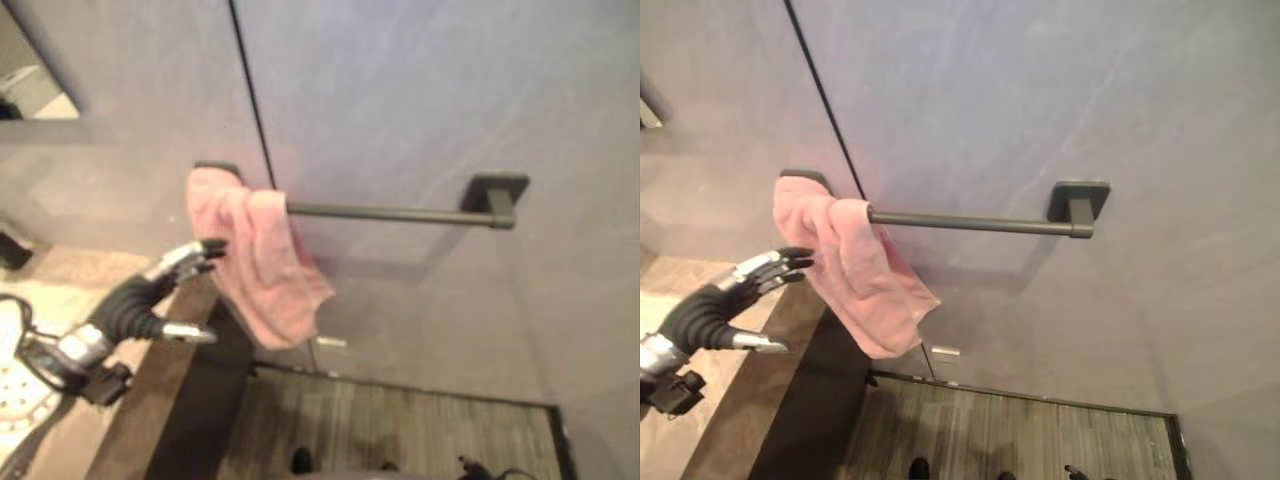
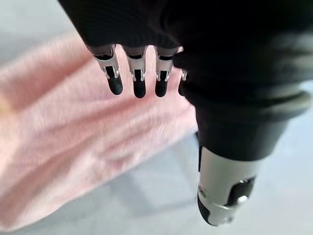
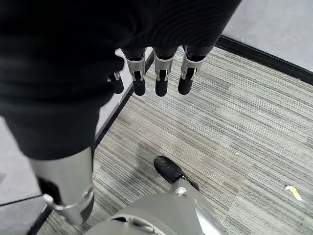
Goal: Put brush and paste in cup on sink, flatten towel.
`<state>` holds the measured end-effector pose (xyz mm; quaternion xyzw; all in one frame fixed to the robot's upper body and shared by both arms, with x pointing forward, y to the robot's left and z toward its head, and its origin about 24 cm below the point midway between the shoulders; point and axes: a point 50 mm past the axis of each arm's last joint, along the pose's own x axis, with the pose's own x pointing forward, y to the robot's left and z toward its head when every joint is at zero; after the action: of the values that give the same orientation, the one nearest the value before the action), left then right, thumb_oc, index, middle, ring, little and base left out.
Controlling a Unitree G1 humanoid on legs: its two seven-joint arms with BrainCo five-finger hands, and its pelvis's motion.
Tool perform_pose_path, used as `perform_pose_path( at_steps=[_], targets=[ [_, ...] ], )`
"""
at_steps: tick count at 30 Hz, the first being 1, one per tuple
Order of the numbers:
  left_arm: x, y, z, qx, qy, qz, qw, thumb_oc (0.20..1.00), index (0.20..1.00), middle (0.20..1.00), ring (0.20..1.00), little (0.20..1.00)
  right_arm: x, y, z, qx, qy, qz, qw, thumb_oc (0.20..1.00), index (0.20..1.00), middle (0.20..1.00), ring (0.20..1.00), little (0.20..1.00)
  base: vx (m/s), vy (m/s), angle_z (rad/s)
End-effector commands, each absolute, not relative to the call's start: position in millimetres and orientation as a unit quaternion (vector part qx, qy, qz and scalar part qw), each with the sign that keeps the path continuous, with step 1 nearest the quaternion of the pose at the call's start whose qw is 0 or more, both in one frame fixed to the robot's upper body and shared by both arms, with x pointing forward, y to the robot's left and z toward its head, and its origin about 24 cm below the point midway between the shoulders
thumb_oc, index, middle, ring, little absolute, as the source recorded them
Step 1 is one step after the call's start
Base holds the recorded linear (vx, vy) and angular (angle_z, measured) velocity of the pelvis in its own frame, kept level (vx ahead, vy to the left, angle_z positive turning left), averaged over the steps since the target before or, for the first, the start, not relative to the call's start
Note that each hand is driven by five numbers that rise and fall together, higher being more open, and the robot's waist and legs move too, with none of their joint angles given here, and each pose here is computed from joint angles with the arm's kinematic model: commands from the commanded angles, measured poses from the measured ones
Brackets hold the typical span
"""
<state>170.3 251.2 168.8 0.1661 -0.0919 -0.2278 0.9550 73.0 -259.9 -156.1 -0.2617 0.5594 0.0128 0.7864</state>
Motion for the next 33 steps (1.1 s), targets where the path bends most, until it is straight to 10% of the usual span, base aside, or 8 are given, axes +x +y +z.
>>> perform_pose_path(
  at_steps=[1, 33],
  targets=[
    [169, 266, 187, 0.172, -0.144, -0.181, 0.958, 1.000, 1.000, 1.000, 1.000, 1.000, 95, -266, -150, -0.278, 0.531, 0.002, 0.800, 1.000, 1.000, 1.000, 1.000, 1.000, 0.00, 0.032, -0.01],
    [206, 356, 146, 0.159, -0.043, 0.007, 0.986, 1.000, 1.000, 1.000, 1.000, 1.000, 105, -289, -132, -0.310, 0.484, -0.014, 0.818, 1.000, 1.000, 1.000, 1.000, 1.000, 0.00, 0.059, -0.03]
  ],
)
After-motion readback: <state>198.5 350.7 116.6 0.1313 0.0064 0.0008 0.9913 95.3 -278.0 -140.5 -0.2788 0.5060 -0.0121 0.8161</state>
